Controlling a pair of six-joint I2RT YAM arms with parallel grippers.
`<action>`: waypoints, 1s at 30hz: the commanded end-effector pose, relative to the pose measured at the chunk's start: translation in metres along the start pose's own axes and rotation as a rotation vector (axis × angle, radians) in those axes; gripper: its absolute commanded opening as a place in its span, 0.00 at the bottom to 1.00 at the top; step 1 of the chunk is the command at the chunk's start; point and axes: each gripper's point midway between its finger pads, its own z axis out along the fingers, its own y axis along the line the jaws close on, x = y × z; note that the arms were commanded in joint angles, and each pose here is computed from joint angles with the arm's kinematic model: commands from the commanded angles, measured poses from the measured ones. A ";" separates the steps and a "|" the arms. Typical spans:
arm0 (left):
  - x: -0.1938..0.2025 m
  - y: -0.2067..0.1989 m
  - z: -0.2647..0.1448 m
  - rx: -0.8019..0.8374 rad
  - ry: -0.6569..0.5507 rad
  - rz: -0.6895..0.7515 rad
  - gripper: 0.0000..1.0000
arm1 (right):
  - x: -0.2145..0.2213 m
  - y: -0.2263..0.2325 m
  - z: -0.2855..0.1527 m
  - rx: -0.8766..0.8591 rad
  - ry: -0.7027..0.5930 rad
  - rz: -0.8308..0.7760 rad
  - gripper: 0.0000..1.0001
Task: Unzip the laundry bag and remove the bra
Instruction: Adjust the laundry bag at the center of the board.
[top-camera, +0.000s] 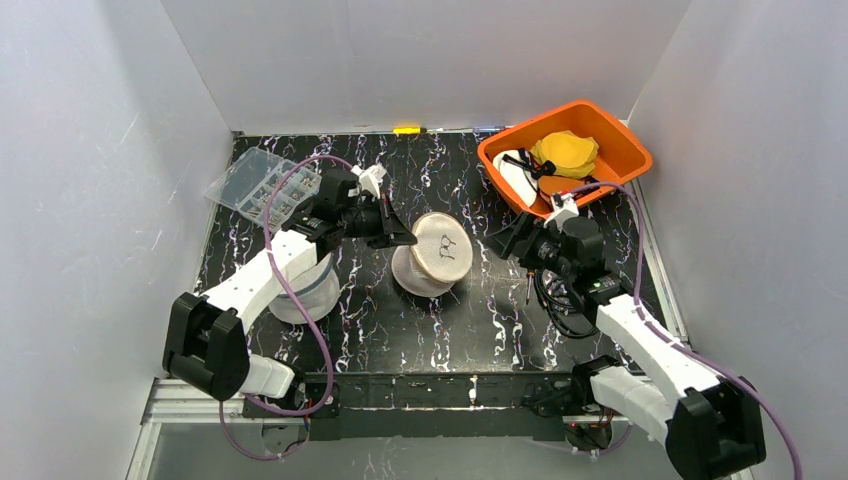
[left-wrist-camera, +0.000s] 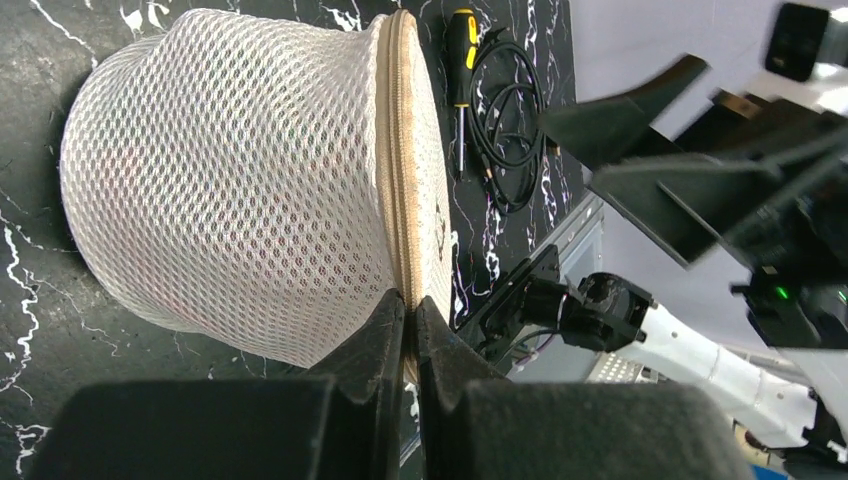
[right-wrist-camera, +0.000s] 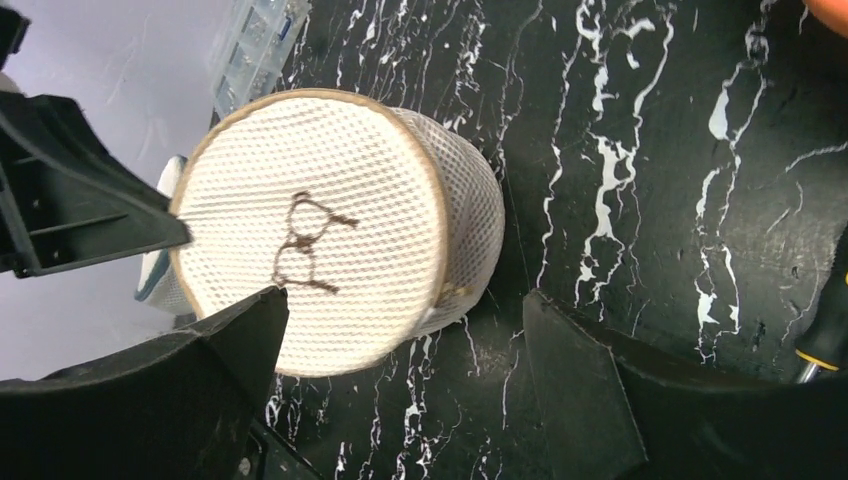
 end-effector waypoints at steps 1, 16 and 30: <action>0.002 -0.031 -0.018 0.143 0.026 0.144 0.00 | -0.003 0.021 0.000 -0.262 -0.006 0.064 0.93; 0.017 -0.078 -0.033 0.457 0.098 0.253 0.00 | 0.016 0.030 -0.007 -0.409 0.040 0.022 0.89; 0.039 -0.106 -0.043 0.577 0.156 0.320 0.00 | 0.032 0.029 -0.009 -0.472 0.070 0.037 0.83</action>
